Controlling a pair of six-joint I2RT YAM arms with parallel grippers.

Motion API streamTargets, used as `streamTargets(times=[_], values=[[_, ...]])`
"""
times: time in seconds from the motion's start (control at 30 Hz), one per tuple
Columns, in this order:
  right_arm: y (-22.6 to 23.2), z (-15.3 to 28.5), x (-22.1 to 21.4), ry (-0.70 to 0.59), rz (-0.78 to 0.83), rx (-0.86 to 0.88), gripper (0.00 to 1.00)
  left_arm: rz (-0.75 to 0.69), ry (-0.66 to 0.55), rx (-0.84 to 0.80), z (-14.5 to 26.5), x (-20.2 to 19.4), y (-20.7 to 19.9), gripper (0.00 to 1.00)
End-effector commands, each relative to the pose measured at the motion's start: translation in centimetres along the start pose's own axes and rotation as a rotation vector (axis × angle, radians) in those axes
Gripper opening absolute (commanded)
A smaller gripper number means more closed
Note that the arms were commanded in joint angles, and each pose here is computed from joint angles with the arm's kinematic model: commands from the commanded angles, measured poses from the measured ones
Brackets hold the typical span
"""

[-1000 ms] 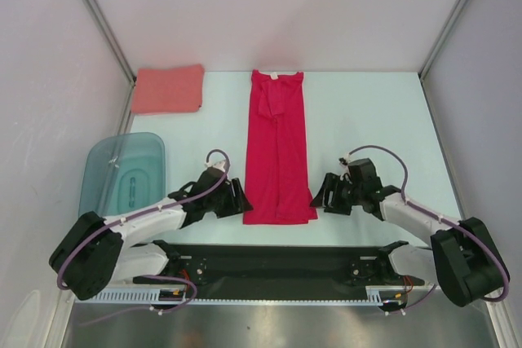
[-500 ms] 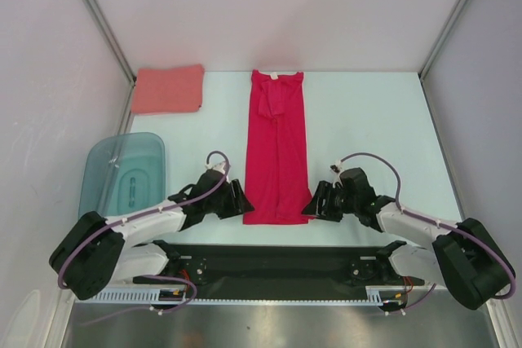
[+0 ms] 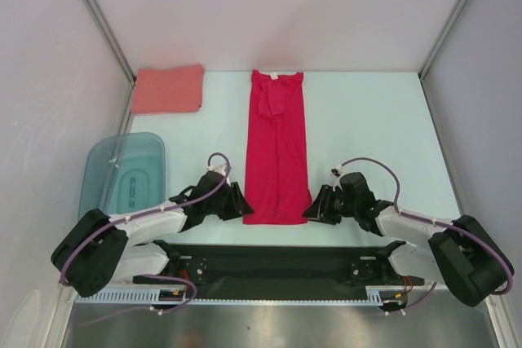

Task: Fold and stack the t-shirts
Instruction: Fold the tshirt

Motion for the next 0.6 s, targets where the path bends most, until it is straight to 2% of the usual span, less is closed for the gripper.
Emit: streamTargets(times=[0.0,0.13,0.17,0.2,0.23,0.3,0.4,0.57], values=[[-1.6,0.0,-0.7,-0.007,-0.028,-0.052,0.39,0.014,0.150,0.151,0.4,-4.4,4.2,0.40],[-1.7,0.2,-0.7,-0.036,-0.049,-0.042,0.26,0.018,0.152,0.115,0.1,-4.5,3.7,0.24],[-1.7,0.3,-0.7,-0.040,-0.062,-0.039,0.18,0.022,0.149,0.104,0.1,-4.4,3.5,0.18],[-1.6,0.3,-0.6,-0.050,-0.064,-0.037,0.13,0.022,0.139,0.090,0.2,-4.2,3.2,0.06],[-1.0,0.6,-0.3,-0.069,-0.059,-0.012,0.09,0.021,0.121,0.058,0.3,-3.8,2.6,0.00],[-0.2,1.1,0.1,-0.093,-0.051,0.016,0.00,0.025,0.087,0.012,0.6,-3.0,1.5,0.00],[2.1,1.9,1.6,-0.132,-0.008,0.056,0.00,0.011,-0.014,-0.055,1.6,0.0,-1.3,0.00],[5.5,2.4,5.3,-0.172,0.026,0.094,0.00,0.008,-0.153,-0.071,3.2,5.4,-4.3,0.00]])
Point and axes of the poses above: each gripper's point midway between its finger pads, its own z axis back along the fingers, its own y axis along the line the jaws close on, x = y × z, the point moved 2 cm from there along z, back along the fingers, and after that the axes turned 6 degrees about -z, right-handed, at the moved point
